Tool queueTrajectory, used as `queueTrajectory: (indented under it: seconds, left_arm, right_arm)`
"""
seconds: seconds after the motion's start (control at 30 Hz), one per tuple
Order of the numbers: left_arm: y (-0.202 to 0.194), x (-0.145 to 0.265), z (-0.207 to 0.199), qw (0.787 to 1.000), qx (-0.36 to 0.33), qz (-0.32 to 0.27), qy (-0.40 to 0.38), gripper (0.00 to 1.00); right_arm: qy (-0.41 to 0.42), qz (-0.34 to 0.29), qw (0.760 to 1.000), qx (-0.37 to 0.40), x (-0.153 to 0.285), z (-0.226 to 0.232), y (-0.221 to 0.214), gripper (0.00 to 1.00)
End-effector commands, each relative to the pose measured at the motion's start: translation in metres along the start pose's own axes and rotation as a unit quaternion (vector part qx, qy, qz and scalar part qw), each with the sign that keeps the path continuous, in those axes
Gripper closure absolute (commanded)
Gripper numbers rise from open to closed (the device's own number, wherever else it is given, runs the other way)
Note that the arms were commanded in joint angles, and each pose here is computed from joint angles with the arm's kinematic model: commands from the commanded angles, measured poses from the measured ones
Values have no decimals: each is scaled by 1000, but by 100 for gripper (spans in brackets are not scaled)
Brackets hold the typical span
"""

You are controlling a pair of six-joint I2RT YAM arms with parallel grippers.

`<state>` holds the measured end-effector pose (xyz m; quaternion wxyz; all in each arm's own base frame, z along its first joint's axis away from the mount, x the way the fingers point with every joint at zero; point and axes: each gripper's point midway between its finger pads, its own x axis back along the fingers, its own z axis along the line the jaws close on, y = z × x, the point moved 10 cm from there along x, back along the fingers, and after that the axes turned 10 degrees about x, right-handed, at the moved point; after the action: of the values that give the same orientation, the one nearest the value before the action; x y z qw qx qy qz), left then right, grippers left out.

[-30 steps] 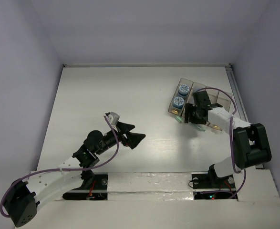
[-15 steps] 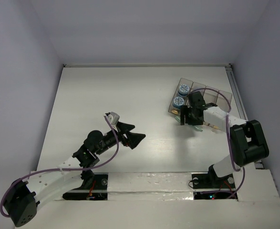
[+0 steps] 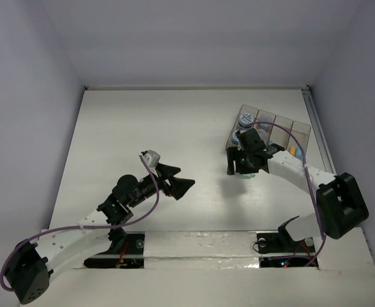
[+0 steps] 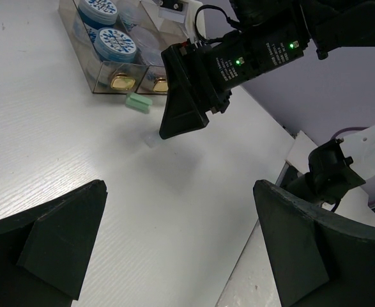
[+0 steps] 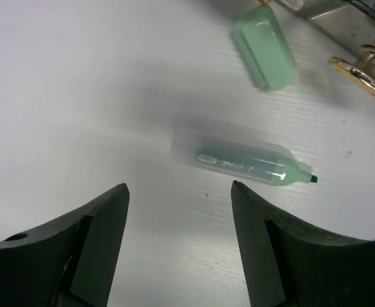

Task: Sort the stationery into containers
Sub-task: Move the pen to the center of the board.

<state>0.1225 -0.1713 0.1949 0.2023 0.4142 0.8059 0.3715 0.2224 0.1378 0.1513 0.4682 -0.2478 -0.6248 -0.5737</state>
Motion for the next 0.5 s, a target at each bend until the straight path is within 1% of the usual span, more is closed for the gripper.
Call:
queueTrajectory:
  seconds: [0.0, 0.13, 0.23, 0.3, 0.4, 0.47]
  left_arm:
    - [7, -1, -6, 1000, -9, -22, -20, 1]
    - [6, -1, -5, 1000, -11, -20, -15, 1]
    - [6, -1, -4, 1000, -11, -21, -10, 1]
    - [6, -2, -4, 1000, -11, -22, -8, 1]
    - [5, -3, -3, 1000, -11, -19, -10, 1]
    - [5, -4, -4, 1000, -8, -16, -12, 1]
  right_arm:
    - [-30, 5, 1000, -6, -4, -4, 0, 29]
    - [-49, 19, 999, -11, -23, -6, 2, 29]
    - [-76, 9, 997, -31, -29, -7, 6, 31]
    - [-90, -4, 995, -44, -28, -9, 7, 31]
    - [-93, -6, 994, -56, -31, -9, 8, 24]
    - [-84, 6, 995, -50, -40, -7, 6, 23]
